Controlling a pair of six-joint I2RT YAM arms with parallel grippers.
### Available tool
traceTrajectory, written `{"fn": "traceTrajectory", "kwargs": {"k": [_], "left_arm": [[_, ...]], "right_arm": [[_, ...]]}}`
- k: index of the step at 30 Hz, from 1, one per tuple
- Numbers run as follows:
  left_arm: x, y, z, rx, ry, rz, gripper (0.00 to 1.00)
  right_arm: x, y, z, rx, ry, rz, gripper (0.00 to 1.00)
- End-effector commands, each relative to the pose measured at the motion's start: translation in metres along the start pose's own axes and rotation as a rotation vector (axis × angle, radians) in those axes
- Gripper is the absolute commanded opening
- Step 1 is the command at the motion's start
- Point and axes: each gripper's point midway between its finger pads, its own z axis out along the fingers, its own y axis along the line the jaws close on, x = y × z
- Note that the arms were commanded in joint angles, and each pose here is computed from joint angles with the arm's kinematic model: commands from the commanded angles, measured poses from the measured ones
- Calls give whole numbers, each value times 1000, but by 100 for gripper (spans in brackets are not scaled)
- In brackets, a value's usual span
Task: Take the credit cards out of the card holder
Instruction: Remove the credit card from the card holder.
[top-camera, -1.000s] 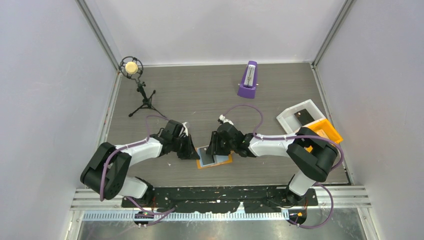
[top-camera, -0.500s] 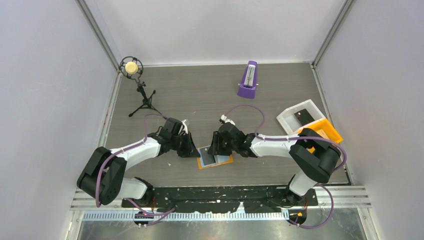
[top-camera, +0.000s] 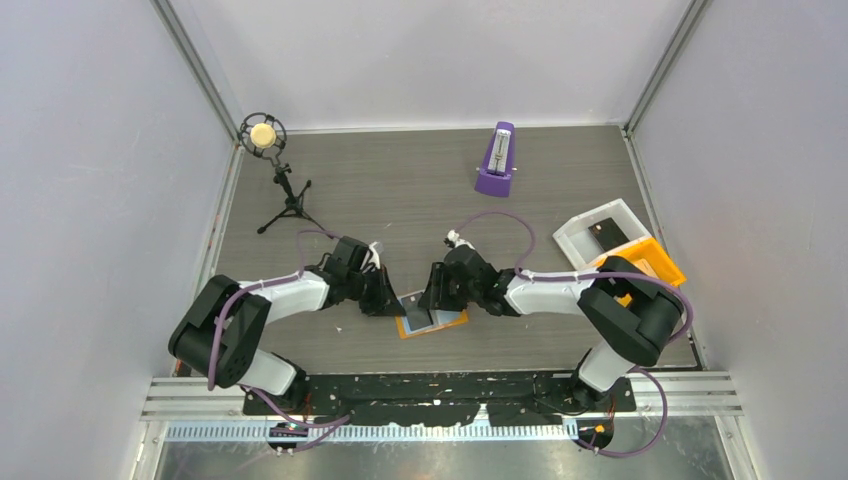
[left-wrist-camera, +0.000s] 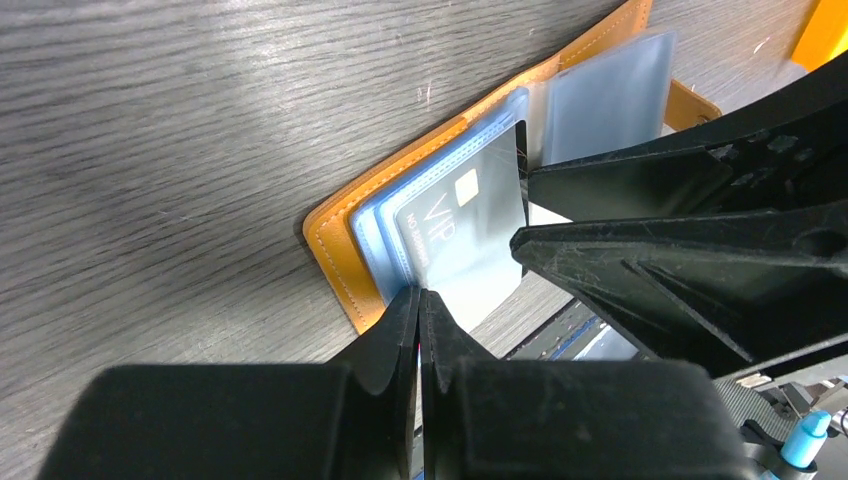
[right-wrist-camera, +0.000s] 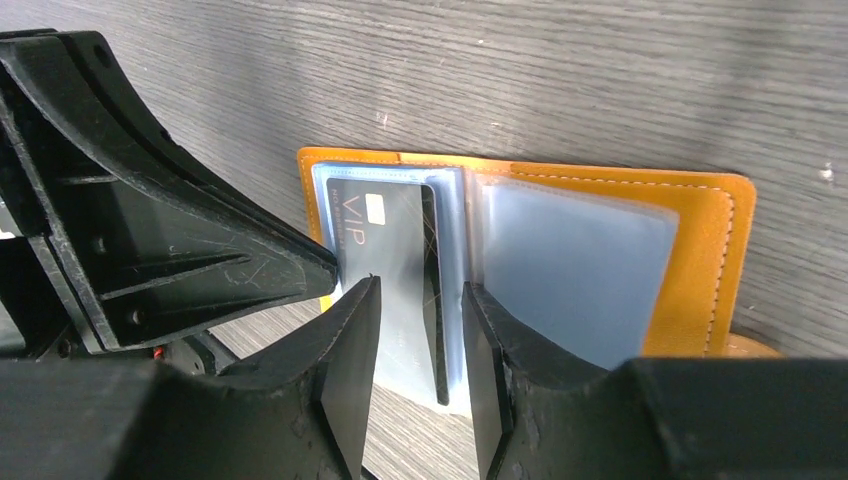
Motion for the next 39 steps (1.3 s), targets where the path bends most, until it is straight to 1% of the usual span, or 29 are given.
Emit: {"fn": "traceTrajectory", "kwargs": {"k": [1,5,6,8,13,17,20,28,31,36,39], "left_arm": [[2,15,4,-47,-2,15,3],[3,18,4,-59,-1,14,3],[4,19,4,-61,0,15,3],[5,21,4,-66,2,15,3],[7,24,4,-75,5,11,3],[8,25,4,-76,4,10,3],[8,25,4,-77,4,8,3],[9,26,4,-75,5,9,3],[9,25,4,-75,4,10,3],[8,25,4,-74,5,9,3],[9,26,5,-76,8,8,3]], "right_arm": [[-8,6,-8,-80,-34,20,42],[-15,10,-10,-166,-61,39,33],[-12,12,-10,-190,-43,39,32],[-10,15,-10,-222,-24,42,31],[-7,11,-8,-227,-16,57,30],[-5,14,-7,-243,-9,56,25],[-5,12,-6,-233,-6,69,24],[-6,-4,-10,-139,-19,73,30],[-6,-4,-11,-131,-21,68,31],[-1,-1,-6,-168,-3,83,25],[1,0,-4,-185,8,91,24]]}}
